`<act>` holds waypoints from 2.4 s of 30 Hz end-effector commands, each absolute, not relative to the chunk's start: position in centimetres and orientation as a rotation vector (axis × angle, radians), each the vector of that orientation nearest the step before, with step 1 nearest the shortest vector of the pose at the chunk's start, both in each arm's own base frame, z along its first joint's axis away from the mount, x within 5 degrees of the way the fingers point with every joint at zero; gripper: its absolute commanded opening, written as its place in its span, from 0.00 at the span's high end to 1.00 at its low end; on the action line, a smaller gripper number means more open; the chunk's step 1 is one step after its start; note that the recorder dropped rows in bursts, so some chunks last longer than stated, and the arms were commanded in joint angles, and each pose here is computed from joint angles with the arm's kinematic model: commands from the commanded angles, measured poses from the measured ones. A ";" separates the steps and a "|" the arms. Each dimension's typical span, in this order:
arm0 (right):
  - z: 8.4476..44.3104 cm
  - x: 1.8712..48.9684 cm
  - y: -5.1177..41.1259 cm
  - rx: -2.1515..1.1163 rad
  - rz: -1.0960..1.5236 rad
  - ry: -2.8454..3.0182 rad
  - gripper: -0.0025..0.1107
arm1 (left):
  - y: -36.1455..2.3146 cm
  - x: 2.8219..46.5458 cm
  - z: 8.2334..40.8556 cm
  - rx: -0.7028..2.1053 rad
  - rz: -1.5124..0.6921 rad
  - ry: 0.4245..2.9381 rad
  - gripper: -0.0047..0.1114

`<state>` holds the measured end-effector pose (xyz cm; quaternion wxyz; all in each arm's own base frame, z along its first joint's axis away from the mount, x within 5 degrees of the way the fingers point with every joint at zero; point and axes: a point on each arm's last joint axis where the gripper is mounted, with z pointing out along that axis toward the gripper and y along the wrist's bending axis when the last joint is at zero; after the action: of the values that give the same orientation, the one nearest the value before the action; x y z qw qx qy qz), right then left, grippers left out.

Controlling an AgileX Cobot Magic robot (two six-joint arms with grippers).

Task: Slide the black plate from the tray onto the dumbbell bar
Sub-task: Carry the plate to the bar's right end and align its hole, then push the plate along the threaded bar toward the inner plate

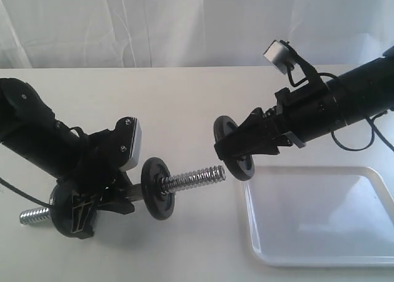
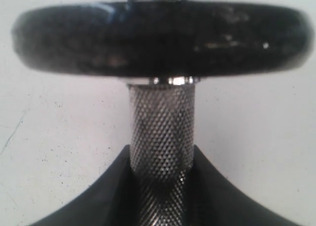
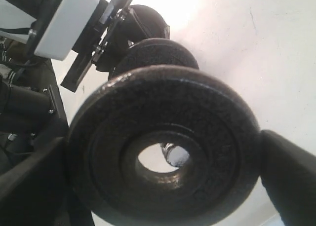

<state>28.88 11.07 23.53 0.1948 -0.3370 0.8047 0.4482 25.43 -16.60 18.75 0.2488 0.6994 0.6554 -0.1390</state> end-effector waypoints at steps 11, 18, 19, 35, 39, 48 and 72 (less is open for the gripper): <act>22.0 29.8 11.5 -0.812 1.412 2.246 0.98 | -17.4 25.4 21.3 1.703 -0.498 1.806 0.96; 21.5 29.9 11.4 -0.752 1.434 2.311 0.98 | -17.4 25.4 21.3 1.702 -0.499 1.808 0.96; 21.1 30.0 11.4 -0.753 1.436 2.323 0.98 | -17.4 25.4 21.3 1.702 -0.499 1.808 0.96; 19.7 30.7 11.7 -0.655 1.513 2.329 0.98 | -17.6 25.4 21.5 1.651 -0.533 1.821 0.96; 19.9 30.8 11.7 -0.644 1.520 2.310 0.98 | -17.8 25.5 21.7 1.608 -0.562 1.832 0.96; 19.9 30.9 11.8 -0.635 1.524 2.305 0.98 | -17.8 25.5 21.7 1.598 -0.569 1.833 0.96; 19.7 30.6 12.2 -0.607 1.555 2.301 0.98 | -17.9 25.5 21.7 1.599 -0.572 1.833 0.96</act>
<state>30.74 11.66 18.99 0.1428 -0.2126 0.8172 0.5164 25.68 -17.05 19.06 0.2720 0.6446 0.6934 -0.1724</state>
